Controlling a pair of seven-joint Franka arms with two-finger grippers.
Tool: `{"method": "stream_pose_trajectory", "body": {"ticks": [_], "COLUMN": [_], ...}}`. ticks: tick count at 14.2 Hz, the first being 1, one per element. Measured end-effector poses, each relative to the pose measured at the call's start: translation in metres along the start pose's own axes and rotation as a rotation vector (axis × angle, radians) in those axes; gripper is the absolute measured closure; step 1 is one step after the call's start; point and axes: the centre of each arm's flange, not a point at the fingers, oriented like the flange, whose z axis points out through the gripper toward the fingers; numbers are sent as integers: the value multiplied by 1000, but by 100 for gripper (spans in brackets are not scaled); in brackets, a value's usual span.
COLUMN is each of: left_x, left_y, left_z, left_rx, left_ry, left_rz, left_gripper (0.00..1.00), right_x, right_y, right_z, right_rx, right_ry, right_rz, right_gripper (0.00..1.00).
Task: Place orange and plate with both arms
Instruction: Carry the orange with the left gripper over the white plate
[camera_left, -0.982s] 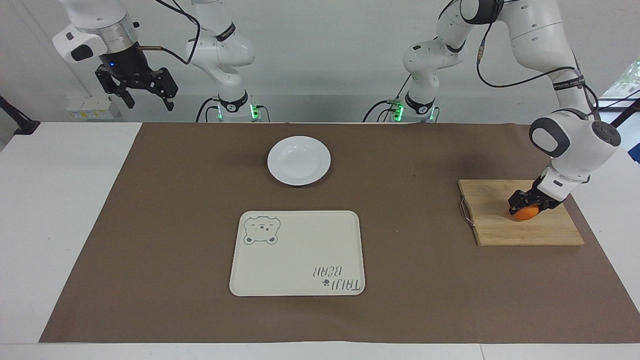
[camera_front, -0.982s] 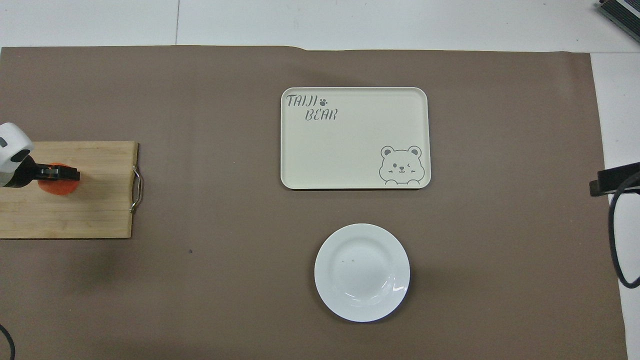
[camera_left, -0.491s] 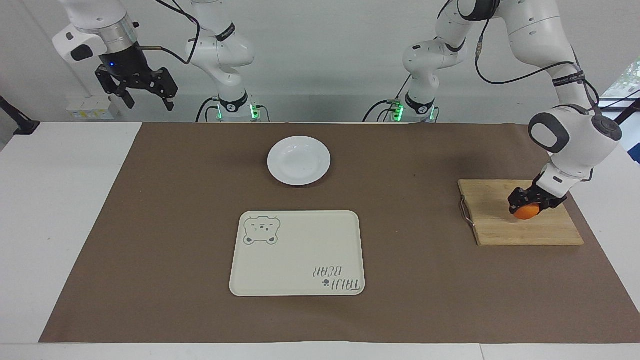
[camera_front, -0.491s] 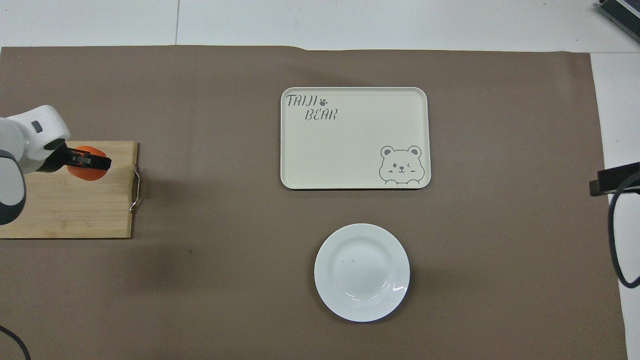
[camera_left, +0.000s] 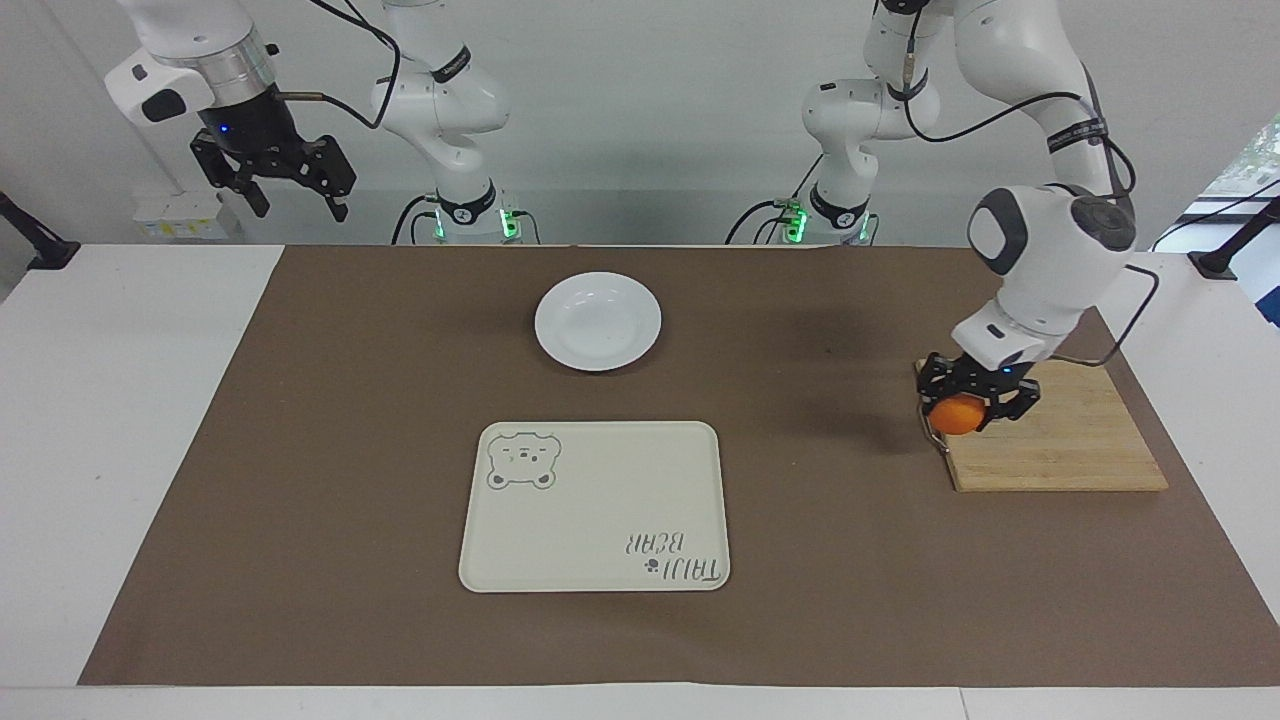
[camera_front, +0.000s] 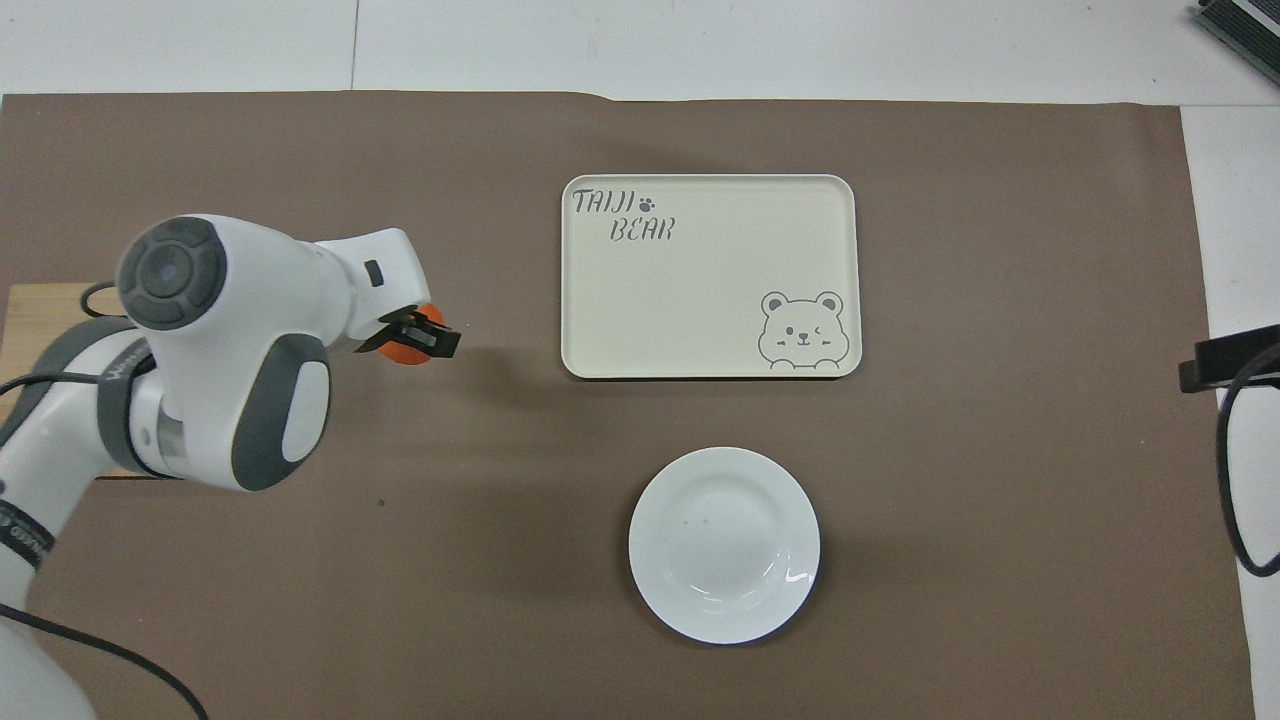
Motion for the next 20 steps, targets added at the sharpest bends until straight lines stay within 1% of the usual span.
{"method": "stream_pose_trajectory", "body": {"ticks": [2, 4, 7, 9, 10, 12, 13, 15, 17, 20], "left_x": [6, 5, -4, -10, -14, -28, -35, -44, -54, -63], "left_y": [53, 98, 166, 206, 229, 275, 294, 317, 333, 355], "left_z": [5, 13, 22, 26, 28, 33, 38, 52, 77, 105], "left_rx": [-14, -27, -46, -61, -70, -84, -89, -94, -89, -100], "left_ry": [15, 4, -9, 1, 7, -2, -7, -12, -32, -19], "left_rz": [-32, -55, -85, -107, -119, -131, -135, -145, -173, -218], "left_gripper": [24, 24, 24, 24, 24, 24, 24, 24, 24, 24], "right_x": [0, 0, 0, 0, -1, -7, -10, -12, -12, -12], "right_y": [0, 0, 0, 0, 0, 0, 1, 1, 1, 0], "right_z": [0, 0, 0, 0, 0, 3, 2, 1, 1, 1], "right_rx": [0, 0, 0, 0, 0, -1, -1, -1, -1, -1], "right_ry": [0, 0, 0, 0, -5, -52, -60, -60, -60, -64], "right_rz": [0, 0, 0, 0, 0, 0, 0, 0, 0, -3], "right_gripper": [0, 0, 0, 0, 0, 0, 0, 0, 0, 0]}}
